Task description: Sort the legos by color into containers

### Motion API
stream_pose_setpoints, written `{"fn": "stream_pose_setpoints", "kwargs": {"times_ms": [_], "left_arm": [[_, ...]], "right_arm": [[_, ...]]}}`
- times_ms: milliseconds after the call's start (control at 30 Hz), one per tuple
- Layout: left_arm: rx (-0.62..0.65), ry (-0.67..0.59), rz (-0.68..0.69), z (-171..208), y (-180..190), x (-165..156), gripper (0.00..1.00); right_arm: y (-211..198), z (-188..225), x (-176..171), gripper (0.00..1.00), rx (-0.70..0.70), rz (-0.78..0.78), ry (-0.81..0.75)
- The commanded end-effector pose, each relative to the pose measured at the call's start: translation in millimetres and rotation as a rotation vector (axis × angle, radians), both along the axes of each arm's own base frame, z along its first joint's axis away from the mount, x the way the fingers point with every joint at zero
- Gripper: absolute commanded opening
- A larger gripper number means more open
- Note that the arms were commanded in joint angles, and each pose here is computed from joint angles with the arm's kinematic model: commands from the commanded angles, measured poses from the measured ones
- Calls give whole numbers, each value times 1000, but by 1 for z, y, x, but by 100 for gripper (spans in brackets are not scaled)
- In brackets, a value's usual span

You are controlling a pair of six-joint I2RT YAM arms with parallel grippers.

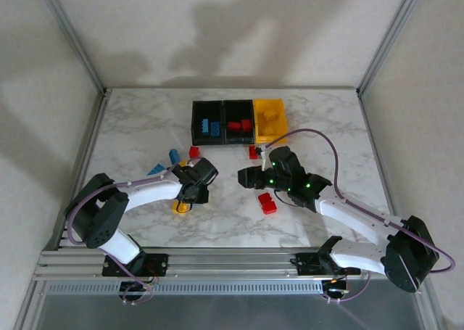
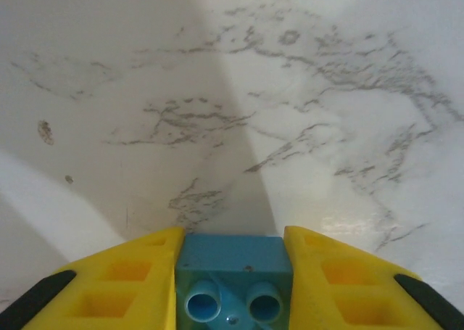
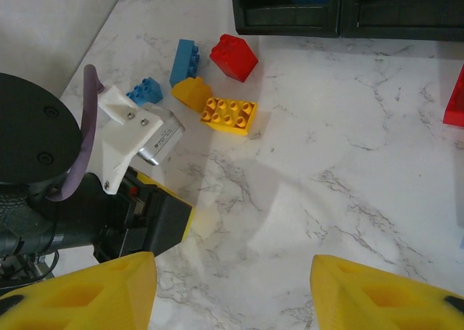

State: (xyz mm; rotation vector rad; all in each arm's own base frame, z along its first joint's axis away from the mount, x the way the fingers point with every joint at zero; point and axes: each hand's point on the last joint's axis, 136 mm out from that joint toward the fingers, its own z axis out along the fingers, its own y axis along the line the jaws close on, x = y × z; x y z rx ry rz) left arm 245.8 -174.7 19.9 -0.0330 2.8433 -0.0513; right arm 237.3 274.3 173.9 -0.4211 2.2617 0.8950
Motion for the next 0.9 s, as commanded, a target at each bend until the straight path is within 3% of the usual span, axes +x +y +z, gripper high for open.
{"fn": "stream_pose_setpoints", "kwargs": {"times_ms": [0,400,733,867], "left_arm": [[-5,-53,-6,23,-10,15,24],[-134,-231,64,87,-35,92,24],[-112,-329,155,118,-16,174,24],[-98,-339,178,113,-13,205,25]], "right_arm": [[-2,6,-3,58,-2,5,-33],[-1,9,-12,59,56,36,-47],[5,14,-10,59,86,45,-58],[4,13,-10,59,81,40,-55]]}}
